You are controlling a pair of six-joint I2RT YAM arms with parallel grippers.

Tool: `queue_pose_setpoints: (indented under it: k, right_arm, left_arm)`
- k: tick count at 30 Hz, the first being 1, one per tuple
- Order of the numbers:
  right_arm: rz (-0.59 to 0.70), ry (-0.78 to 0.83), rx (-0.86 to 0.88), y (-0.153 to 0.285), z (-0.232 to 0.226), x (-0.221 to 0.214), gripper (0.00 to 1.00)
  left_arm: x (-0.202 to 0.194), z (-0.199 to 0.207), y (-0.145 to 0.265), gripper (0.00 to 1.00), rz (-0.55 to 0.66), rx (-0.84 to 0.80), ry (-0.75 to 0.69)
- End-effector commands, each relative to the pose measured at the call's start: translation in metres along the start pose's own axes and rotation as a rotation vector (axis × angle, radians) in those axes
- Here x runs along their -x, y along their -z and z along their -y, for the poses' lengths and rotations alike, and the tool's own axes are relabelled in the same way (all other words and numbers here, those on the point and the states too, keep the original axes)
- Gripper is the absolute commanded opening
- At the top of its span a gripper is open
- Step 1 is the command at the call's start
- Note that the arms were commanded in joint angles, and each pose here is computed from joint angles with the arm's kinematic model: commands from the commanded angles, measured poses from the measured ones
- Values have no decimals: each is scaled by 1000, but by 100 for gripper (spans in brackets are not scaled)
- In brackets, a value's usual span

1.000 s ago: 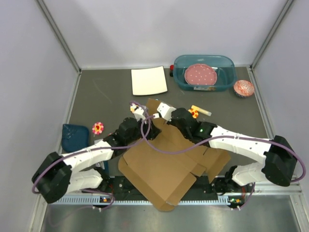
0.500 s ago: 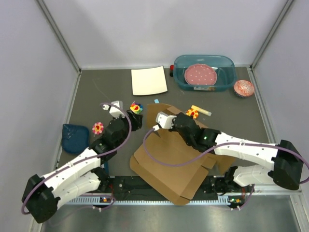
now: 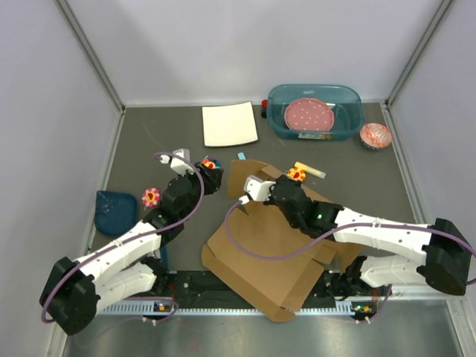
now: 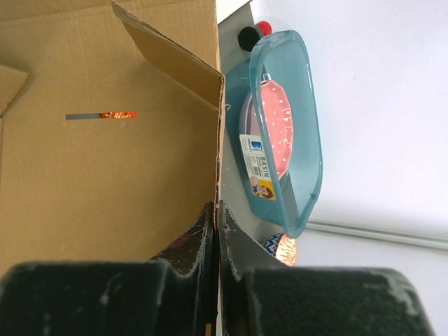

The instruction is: Fold the paper box

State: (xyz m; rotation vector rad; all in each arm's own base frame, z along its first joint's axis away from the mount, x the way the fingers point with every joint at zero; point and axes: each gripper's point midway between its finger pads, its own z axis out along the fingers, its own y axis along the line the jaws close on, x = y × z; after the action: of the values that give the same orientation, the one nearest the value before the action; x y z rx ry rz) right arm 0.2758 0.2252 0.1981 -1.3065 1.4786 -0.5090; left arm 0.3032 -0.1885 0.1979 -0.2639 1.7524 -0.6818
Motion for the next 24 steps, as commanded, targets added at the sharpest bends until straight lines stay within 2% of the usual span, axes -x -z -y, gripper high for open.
queue_pose_setpoints:
  k: [1,3,14,24]
  right_arm:
    - [32,-65,-9,8,1,5,0]
    - [36,-86,-4,8,0,5,0]
    - [44,-91,15,7,-8,8,0]
    - [25,-20,13,6,-10,8,0]
  left_arm:
    - [29,68,5,39,26,-269,96]
    - [29,83,6,36,17,-346,104]
    - [-16,113,-19,32,-161,-464,116]
    - [-50,110,-34,31,-237,-454,109]
